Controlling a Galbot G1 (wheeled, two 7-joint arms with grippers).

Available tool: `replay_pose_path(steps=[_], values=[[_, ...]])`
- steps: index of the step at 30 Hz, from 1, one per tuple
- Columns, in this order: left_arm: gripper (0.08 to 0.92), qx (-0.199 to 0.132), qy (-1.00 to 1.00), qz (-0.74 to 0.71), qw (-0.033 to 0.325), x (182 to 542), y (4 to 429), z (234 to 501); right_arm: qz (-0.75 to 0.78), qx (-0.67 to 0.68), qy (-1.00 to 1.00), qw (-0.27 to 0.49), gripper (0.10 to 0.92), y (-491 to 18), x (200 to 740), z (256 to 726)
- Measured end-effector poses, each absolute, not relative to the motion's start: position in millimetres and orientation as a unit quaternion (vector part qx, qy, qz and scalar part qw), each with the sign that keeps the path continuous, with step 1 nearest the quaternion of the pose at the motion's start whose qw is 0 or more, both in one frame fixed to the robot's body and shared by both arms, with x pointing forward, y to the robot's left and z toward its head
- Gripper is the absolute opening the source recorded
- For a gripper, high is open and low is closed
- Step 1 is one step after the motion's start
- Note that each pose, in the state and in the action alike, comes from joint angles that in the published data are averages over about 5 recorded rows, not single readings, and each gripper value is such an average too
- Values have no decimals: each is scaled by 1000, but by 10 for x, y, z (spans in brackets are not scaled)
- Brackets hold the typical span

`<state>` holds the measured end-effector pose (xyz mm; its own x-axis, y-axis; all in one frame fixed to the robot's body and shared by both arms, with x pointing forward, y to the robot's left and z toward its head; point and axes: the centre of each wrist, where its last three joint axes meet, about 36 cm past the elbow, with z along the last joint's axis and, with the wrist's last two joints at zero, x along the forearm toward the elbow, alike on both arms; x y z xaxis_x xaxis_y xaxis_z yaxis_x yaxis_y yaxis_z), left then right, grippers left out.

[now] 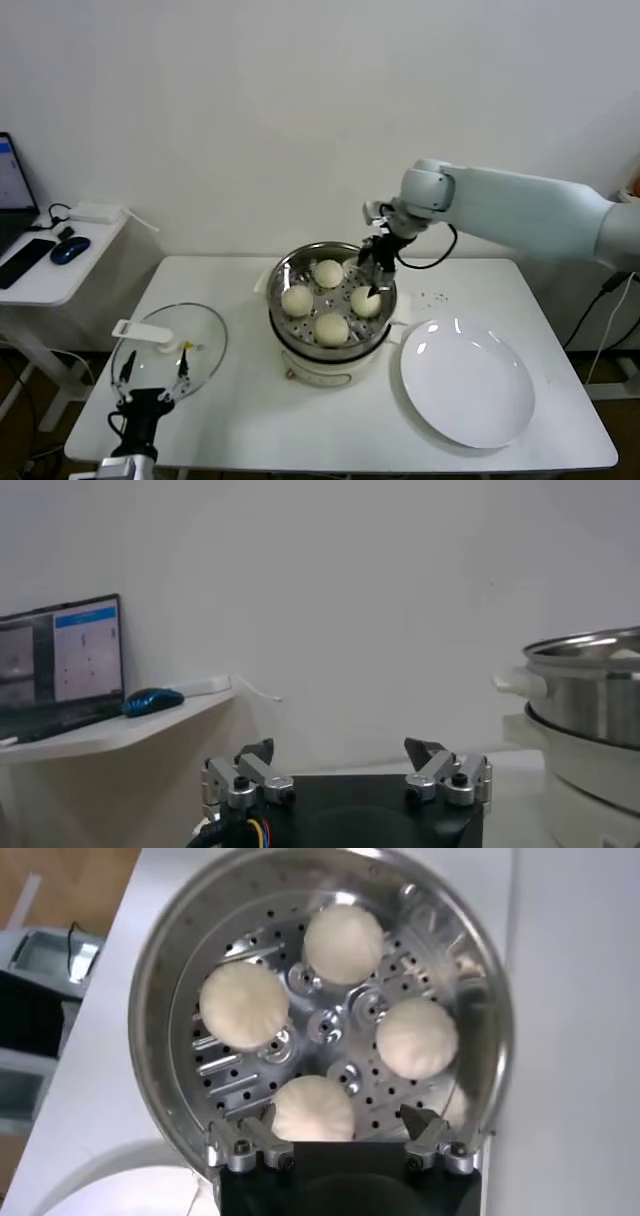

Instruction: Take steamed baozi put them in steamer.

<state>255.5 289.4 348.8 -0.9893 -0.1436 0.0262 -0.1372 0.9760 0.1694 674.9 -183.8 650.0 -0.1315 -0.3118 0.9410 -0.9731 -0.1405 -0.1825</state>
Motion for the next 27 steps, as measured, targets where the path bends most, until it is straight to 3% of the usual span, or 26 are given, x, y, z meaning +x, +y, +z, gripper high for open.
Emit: replay_pose_path(steps=[12, 27], values=[[823, 54, -995, -84, 5, 2508, 2872, 3522, 428, 554, -680, 220, 823, -2539, 6391, 6498], [823, 56, -995, -80, -24, 2443, 2835, 3575, 290, 442, -848, 34, 823, -3137, 5550, 5622]])
